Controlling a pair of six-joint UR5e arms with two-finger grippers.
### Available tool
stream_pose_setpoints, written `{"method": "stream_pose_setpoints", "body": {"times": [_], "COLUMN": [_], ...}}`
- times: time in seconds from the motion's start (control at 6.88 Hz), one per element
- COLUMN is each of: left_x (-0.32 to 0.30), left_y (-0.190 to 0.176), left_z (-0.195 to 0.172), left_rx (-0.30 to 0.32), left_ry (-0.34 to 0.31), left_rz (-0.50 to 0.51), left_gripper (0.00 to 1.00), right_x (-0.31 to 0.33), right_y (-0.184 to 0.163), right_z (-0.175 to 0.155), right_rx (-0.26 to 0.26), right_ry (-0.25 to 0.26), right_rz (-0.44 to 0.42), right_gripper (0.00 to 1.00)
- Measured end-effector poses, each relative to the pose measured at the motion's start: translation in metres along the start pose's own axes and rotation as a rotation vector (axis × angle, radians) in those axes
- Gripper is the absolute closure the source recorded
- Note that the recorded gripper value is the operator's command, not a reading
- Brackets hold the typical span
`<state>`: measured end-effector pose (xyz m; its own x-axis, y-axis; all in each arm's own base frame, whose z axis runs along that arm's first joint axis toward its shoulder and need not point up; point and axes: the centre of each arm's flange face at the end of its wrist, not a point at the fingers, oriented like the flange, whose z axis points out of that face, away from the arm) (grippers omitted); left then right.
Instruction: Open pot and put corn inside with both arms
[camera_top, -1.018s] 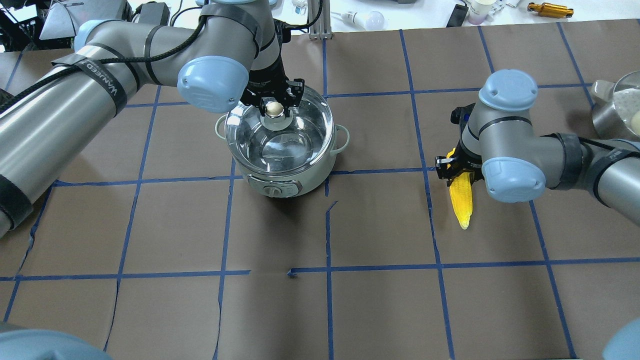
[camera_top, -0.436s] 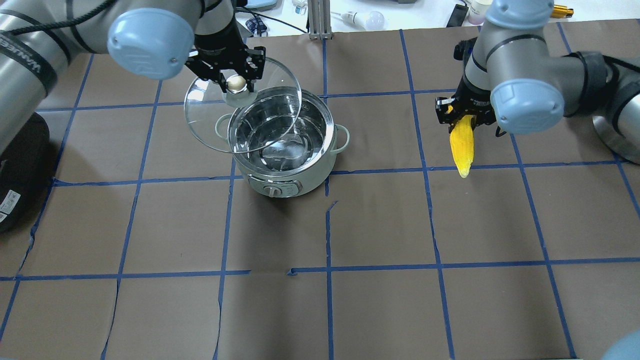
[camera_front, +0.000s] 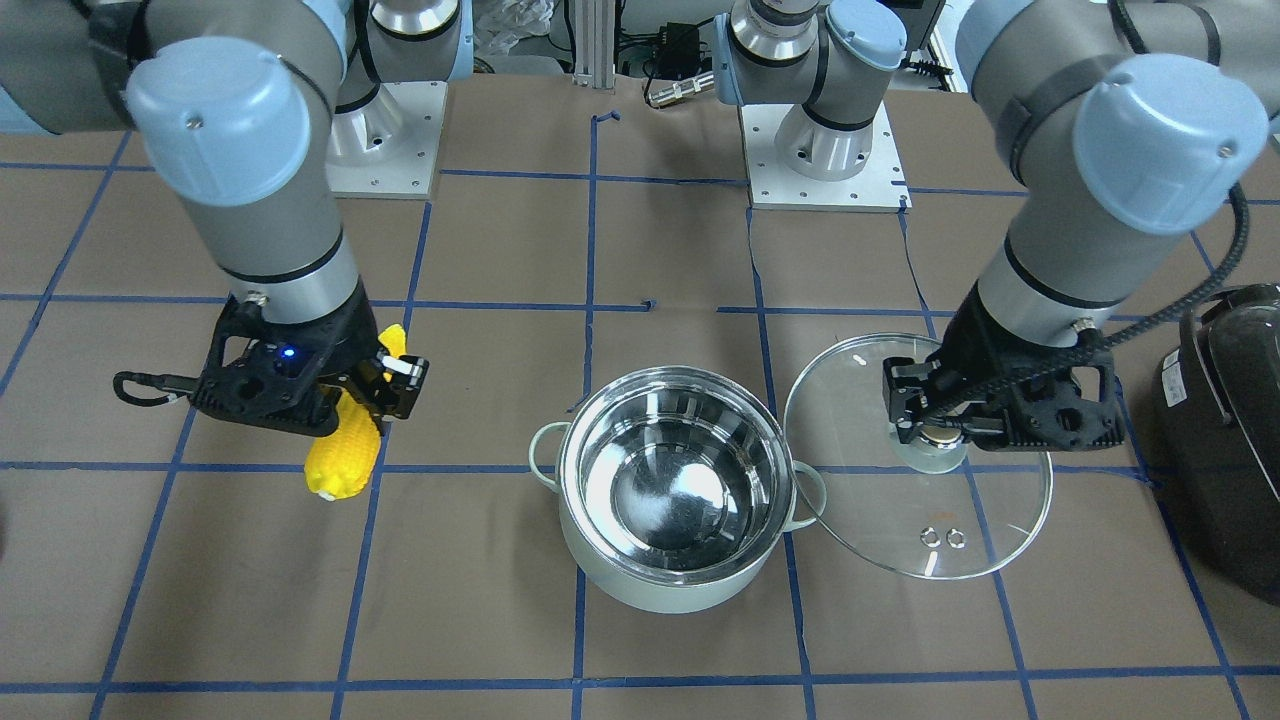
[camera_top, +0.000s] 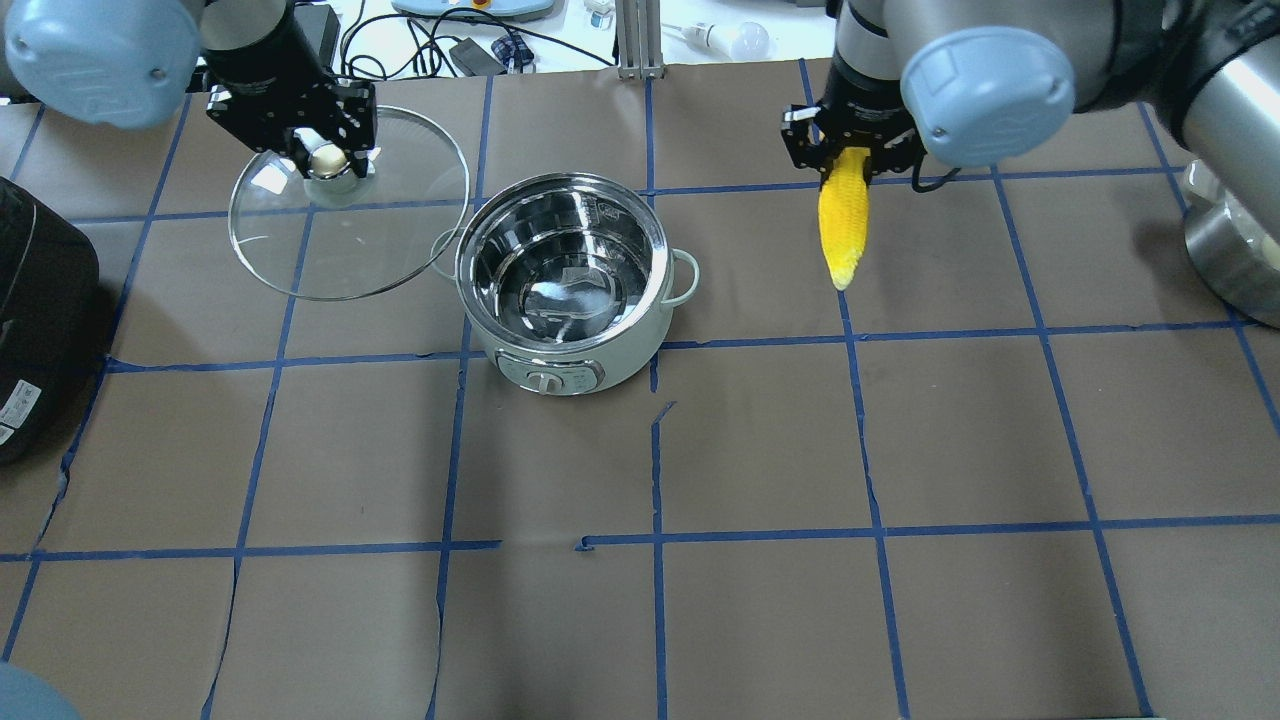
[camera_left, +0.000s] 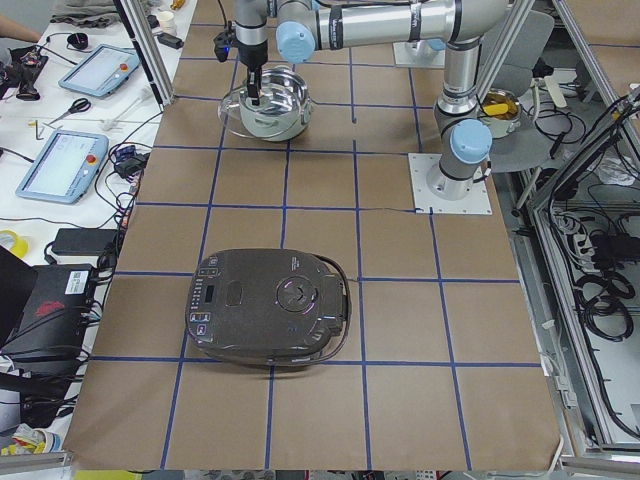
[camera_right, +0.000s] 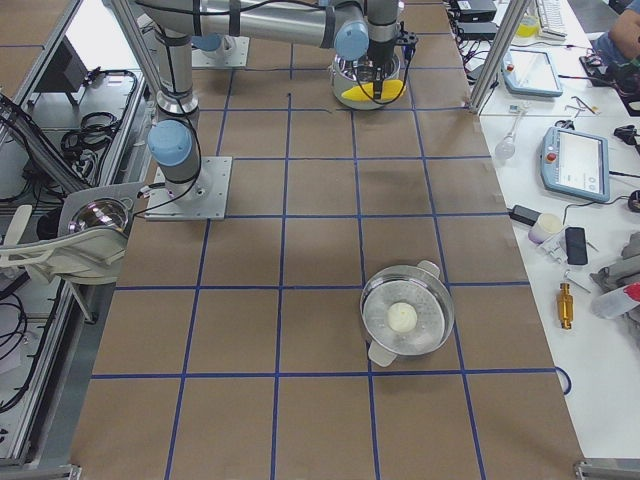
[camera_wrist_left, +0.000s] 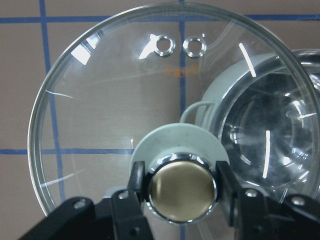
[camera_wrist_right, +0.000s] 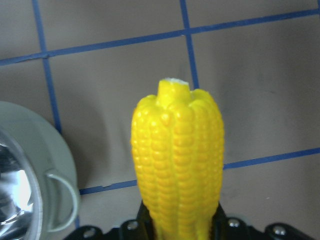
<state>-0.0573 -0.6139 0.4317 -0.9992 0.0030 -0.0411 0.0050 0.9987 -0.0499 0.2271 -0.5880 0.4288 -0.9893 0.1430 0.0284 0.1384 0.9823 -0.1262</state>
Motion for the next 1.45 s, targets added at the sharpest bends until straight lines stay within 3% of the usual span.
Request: {"method": "stream_pose_setpoints", "body": {"times": [0.29, 0.58, 0.73, 0.87, 1.45], "left_x": [-0.074, -0.111, -0.117, -0.128, -0.155], "left_y": [0.008, 0.019, 0.025, 0.033, 0.042], "left_z": [0.043, 0.094, 0.118, 0.139, 0.179], "left_rx": [-0.026, -0.013, -0.001, 0.006, -0.013], "left_ry": [0.005, -0.006, -0.013, -0.017, -0.004], "left_rz": [0.044, 0.094, 0.108, 0.107, 0.083], "left_gripper": [0.75, 0.76, 0.76, 0.77, 0.77], "right_x": [-0.106, -0.193, -0.216, -0.228, -0.235], "right_y": [0.004, 0.009, 0.013, 0.017, 0.027], "right_z": [-0.011, 0.015, 0.033, 0.047, 0.071], "right_rx": [0.043, 0.045, 0.033, 0.02, 0.0], "right_ry": [-0.029, -0.041, -0.038, -0.033, -0.03], "right_rz": [-0.06, -0.139, -0.17, -0.196, -0.235], "right_gripper": [1.0, 1.0, 0.81, 0.01, 0.0]}}
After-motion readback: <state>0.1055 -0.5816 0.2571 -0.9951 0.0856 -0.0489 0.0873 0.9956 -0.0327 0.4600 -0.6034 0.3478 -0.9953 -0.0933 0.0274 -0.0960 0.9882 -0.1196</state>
